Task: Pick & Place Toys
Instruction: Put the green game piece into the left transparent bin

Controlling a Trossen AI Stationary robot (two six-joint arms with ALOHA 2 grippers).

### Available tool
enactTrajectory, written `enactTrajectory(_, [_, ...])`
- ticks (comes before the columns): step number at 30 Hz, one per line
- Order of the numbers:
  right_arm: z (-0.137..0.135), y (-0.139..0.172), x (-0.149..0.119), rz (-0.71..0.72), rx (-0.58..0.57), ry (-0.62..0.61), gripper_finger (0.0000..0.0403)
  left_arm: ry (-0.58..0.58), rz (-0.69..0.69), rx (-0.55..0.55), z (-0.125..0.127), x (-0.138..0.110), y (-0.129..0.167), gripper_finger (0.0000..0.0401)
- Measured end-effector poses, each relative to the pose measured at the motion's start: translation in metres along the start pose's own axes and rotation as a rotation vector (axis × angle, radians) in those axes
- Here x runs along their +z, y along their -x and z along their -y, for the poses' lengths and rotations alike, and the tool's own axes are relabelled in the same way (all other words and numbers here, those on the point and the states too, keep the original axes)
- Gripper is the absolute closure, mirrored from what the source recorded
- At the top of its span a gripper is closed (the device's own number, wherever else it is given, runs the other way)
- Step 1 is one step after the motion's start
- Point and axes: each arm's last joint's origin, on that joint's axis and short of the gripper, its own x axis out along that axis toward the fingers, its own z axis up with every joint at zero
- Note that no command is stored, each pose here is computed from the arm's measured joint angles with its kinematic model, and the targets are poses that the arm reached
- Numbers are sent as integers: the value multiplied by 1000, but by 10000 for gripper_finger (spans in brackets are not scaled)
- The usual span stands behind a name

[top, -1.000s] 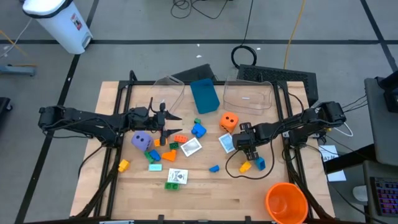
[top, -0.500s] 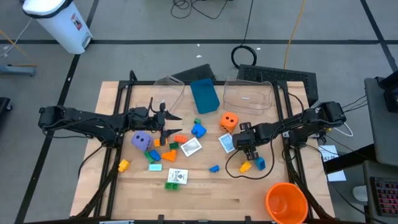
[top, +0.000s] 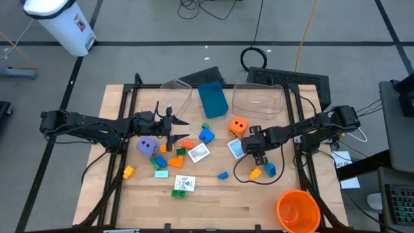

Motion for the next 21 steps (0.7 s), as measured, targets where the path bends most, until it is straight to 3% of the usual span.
enactTrajectory(5, [2, 10, 6, 100, -5, -19, 244, -2, -1, 12, 0, 0, 0, 171])
enactTrajectory(16, [11, 56, 17, 467, -6, -137, 248, -1, 1, 32, -2, 0, 0, 171])
enactTrajectory(21, [13, 69, 11, 499, 4, -150, 268, -10, 1, 32, -2, 0, 0, 171])
